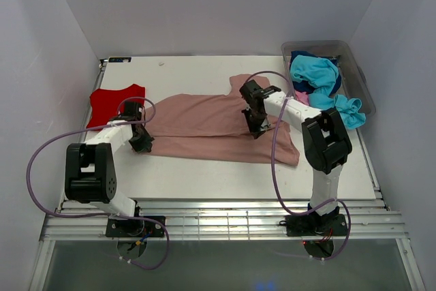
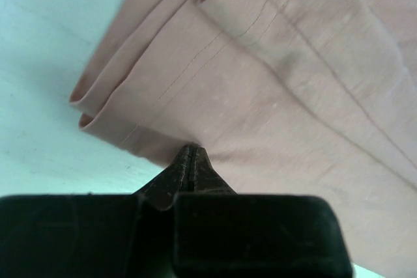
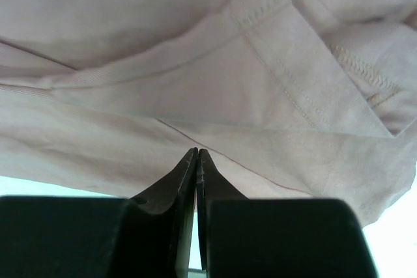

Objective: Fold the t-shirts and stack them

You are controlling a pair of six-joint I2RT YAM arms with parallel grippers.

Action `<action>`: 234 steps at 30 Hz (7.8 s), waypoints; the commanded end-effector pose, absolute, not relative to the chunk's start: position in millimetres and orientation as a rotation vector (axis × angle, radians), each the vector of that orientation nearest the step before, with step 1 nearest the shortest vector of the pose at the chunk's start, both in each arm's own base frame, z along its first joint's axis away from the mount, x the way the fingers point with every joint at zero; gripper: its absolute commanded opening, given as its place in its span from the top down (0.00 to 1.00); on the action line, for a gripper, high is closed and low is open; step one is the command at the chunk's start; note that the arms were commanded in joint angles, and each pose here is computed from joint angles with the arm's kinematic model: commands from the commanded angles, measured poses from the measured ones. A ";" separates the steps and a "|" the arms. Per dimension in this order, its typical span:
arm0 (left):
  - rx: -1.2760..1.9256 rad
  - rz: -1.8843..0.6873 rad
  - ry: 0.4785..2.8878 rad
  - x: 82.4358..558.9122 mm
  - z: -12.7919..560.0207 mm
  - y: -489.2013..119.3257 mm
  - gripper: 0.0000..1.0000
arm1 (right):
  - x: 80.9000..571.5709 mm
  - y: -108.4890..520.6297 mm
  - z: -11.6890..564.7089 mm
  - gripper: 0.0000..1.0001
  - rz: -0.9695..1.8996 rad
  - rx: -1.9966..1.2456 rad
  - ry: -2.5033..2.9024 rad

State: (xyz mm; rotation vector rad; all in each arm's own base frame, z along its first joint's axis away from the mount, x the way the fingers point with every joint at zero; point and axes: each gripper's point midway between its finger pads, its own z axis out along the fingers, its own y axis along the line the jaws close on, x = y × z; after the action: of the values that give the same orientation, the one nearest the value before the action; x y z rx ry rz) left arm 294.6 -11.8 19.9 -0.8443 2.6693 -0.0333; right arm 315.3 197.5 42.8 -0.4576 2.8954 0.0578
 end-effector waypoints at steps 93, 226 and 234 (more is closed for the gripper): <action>-0.997 0.120 2.506 262.2 8.3 14.8 1.00 | 282.8 285.8 74.7 0.92 0.244 -0.607 2.707; -0.918 0.046 2.325 374.0 50.8 12.4 1.00 | 226.6 301.6 -26.2 0.78 0.229 -0.784 2.907; -0.906 -0.008 2.260 402.3 83.6 9.2 1.00 | 225.2 301.4 -26.8 0.82 0.224 -0.789 2.909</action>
State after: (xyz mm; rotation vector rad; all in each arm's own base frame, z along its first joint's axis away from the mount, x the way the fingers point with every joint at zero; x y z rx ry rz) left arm 391.6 11.2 68.7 -0.9050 2.2949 0.0135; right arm 264.4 328.0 20.2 -0.7189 2.7150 0.3400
